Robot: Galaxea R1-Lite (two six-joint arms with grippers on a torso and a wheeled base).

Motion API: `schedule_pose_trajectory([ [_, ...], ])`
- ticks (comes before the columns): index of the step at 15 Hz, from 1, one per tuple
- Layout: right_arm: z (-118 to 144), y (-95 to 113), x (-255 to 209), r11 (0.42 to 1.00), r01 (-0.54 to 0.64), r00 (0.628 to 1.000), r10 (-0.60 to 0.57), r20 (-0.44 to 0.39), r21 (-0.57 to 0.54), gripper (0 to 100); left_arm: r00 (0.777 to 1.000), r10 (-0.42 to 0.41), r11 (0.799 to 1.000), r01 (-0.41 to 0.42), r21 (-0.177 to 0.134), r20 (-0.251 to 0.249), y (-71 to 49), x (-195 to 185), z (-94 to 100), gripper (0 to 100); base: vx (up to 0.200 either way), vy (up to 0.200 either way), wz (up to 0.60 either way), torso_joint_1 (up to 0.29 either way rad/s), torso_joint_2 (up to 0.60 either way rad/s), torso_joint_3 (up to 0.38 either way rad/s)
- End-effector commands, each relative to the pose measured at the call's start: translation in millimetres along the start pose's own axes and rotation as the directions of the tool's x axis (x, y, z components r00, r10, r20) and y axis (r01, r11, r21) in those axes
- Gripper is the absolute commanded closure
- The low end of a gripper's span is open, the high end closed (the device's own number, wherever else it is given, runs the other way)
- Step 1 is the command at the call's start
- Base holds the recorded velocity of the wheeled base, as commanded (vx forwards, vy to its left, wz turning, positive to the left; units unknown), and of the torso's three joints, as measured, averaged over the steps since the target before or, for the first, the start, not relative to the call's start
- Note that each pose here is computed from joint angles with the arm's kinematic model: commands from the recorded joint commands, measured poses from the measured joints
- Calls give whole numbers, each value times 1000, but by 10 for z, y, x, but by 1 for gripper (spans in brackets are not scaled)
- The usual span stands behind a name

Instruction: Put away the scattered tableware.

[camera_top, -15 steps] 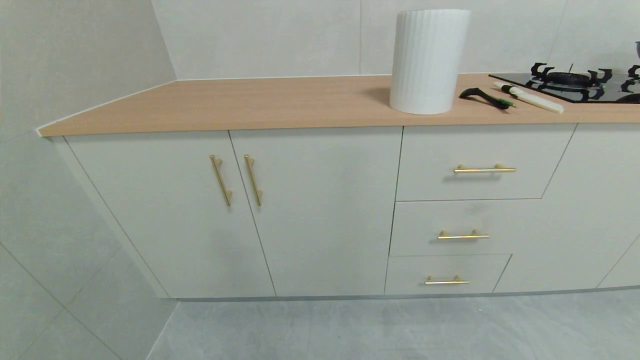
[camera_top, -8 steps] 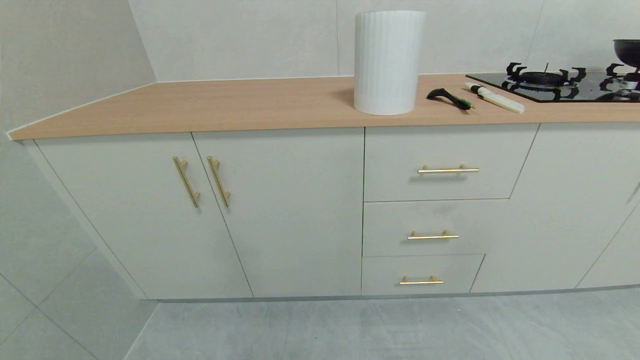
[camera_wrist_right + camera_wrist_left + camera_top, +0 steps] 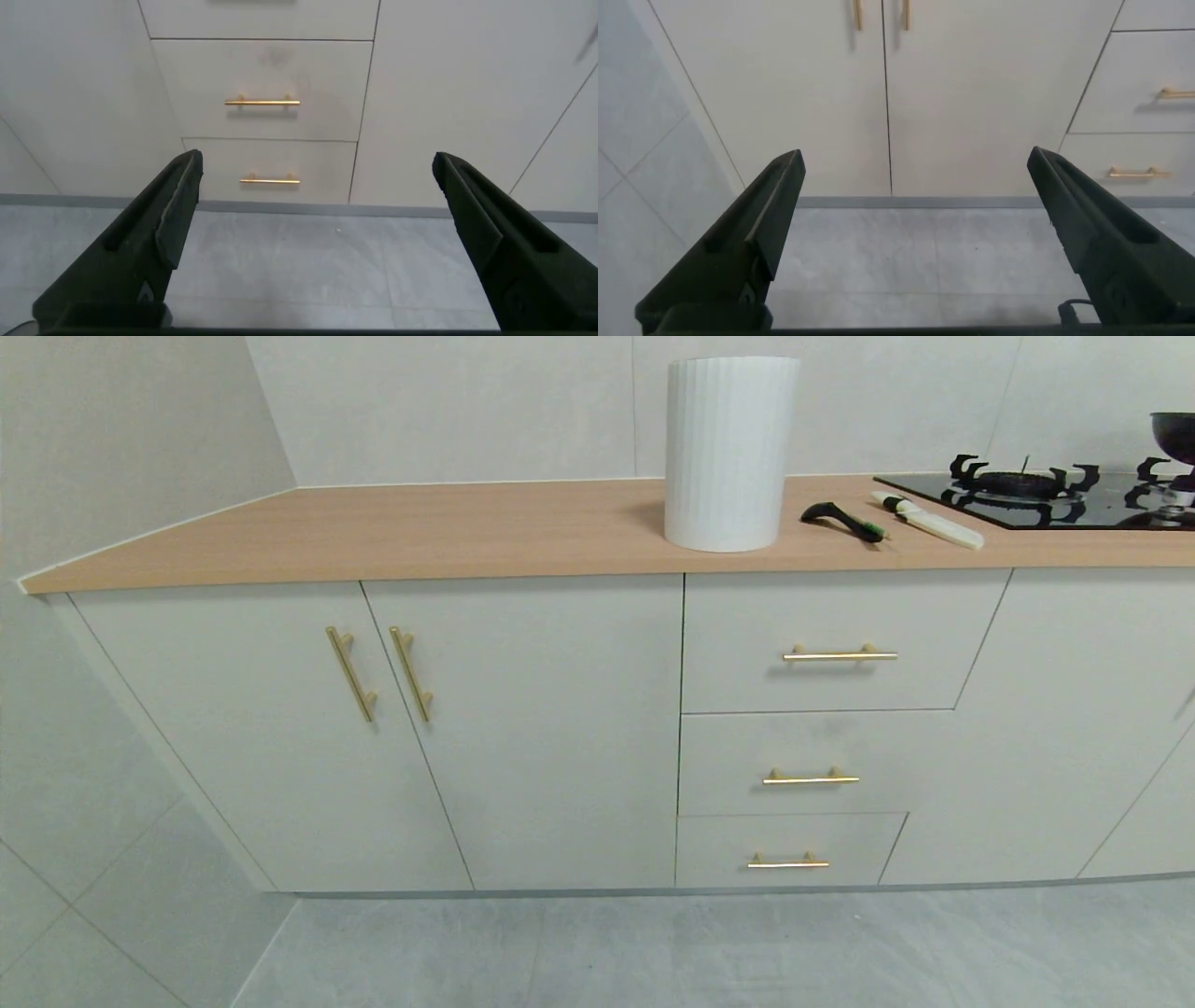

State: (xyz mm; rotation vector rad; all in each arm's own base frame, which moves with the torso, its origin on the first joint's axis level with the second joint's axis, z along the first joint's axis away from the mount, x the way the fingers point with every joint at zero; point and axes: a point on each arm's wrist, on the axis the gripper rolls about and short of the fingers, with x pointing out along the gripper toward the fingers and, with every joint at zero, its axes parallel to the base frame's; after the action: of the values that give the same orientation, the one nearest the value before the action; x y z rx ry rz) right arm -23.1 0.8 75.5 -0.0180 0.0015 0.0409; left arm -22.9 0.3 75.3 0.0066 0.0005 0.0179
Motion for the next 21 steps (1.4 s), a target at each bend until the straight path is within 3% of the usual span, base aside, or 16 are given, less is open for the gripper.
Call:
schedule_pose_trajectory([
  [1, 0, 0, 1, 1000, -1, 1000, 1, -1, 0, 0, 1000, 1, 1000, -1, 1, -1, 0, 1, 0, 0, 200, 0, 0, 2, 2, -2],
  [6, 0, 0, 1, 1000, -1, 1000, 1, -1, 0, 0, 1000, 1, 1000, -1, 3, -1, 0, 1, 0, 0, 200, 0, 0, 2, 2, -1],
  [21, 0, 0, 1, 1000, -1, 1000, 1, -1, 0, 0, 1000, 2, 1000, -2, -4, 0, 1, 1, 2, 0, 0, 0, 0, 0, 0, 0],
])
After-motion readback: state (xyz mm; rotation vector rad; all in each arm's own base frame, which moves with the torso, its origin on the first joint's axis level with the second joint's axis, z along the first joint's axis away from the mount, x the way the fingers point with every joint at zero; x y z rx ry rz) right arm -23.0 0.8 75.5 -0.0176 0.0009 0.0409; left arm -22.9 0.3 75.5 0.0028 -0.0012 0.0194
